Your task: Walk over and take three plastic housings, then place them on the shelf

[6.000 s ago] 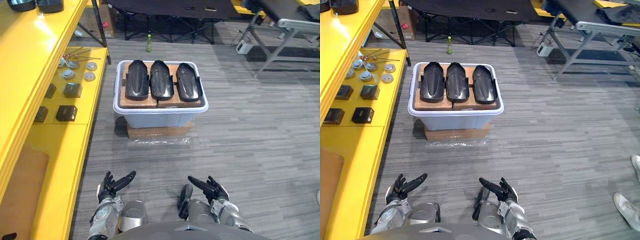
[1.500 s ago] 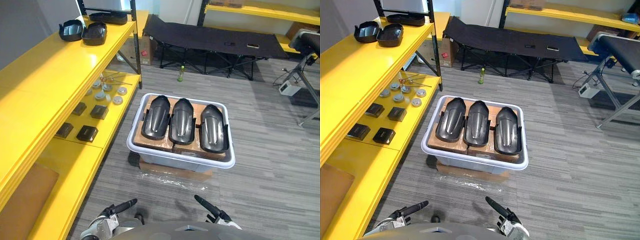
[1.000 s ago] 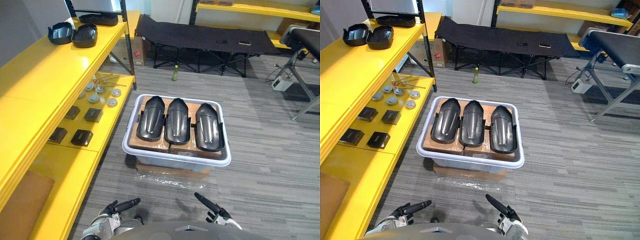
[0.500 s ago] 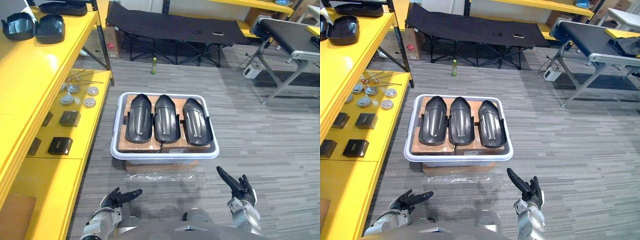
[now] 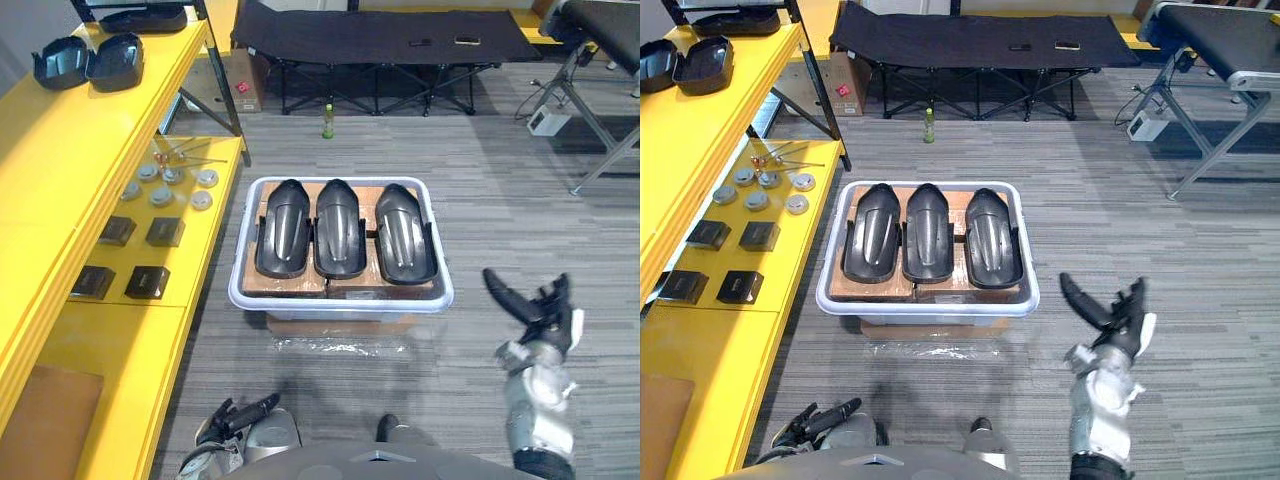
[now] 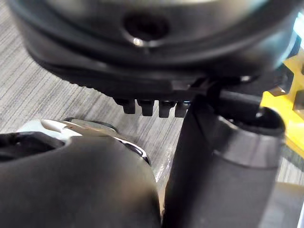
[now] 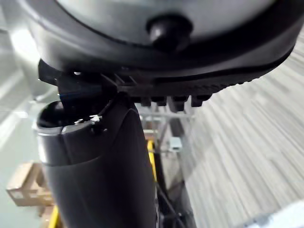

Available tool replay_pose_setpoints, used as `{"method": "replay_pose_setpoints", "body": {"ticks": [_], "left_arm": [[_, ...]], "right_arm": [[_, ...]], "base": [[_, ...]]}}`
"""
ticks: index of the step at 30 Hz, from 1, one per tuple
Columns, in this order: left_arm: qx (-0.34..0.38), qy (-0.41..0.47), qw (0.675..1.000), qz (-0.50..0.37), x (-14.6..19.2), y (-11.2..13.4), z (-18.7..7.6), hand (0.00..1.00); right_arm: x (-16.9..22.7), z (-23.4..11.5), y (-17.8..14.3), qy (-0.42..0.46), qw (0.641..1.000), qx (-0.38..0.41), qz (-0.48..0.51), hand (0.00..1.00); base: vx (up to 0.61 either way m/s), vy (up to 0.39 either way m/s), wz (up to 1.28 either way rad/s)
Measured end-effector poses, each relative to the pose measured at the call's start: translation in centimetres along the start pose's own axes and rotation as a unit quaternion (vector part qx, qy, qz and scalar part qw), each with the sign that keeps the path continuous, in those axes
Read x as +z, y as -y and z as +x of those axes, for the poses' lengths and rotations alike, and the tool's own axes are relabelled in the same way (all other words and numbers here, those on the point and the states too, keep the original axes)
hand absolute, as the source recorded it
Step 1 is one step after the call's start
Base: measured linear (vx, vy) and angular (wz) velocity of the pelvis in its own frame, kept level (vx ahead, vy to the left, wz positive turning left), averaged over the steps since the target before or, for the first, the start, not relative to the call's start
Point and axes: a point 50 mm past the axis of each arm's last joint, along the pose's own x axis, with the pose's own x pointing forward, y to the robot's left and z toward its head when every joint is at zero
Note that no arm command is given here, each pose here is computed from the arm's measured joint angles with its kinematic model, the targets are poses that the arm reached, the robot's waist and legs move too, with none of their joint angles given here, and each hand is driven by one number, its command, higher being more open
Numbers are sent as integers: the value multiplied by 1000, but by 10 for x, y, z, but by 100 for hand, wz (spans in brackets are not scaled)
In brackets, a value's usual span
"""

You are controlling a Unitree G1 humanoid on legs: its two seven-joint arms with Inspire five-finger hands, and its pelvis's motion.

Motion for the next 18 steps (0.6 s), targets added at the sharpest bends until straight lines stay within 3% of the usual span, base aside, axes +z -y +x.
{"method": "replay_pose_setpoints", "body": {"ticks": [6, 12, 18], "left_arm": [[9, 15, 1000, 9, 11, -9, 1, 100], [25, 18, 999, -27, 14, -16, 1, 100], [23, 51, 996, -65, 29, -13, 4, 100]], "right_arm": [[-4, -3, 28, -12, 998, -49, -34, 100], [-3, -1, 32, -13, 998, -43, -34, 100], [11, 37, -12, -16, 1000, -4, -11, 100]], "base": [[-91, 71, -7], [-16, 50, 28], [-27, 3, -13]]}}
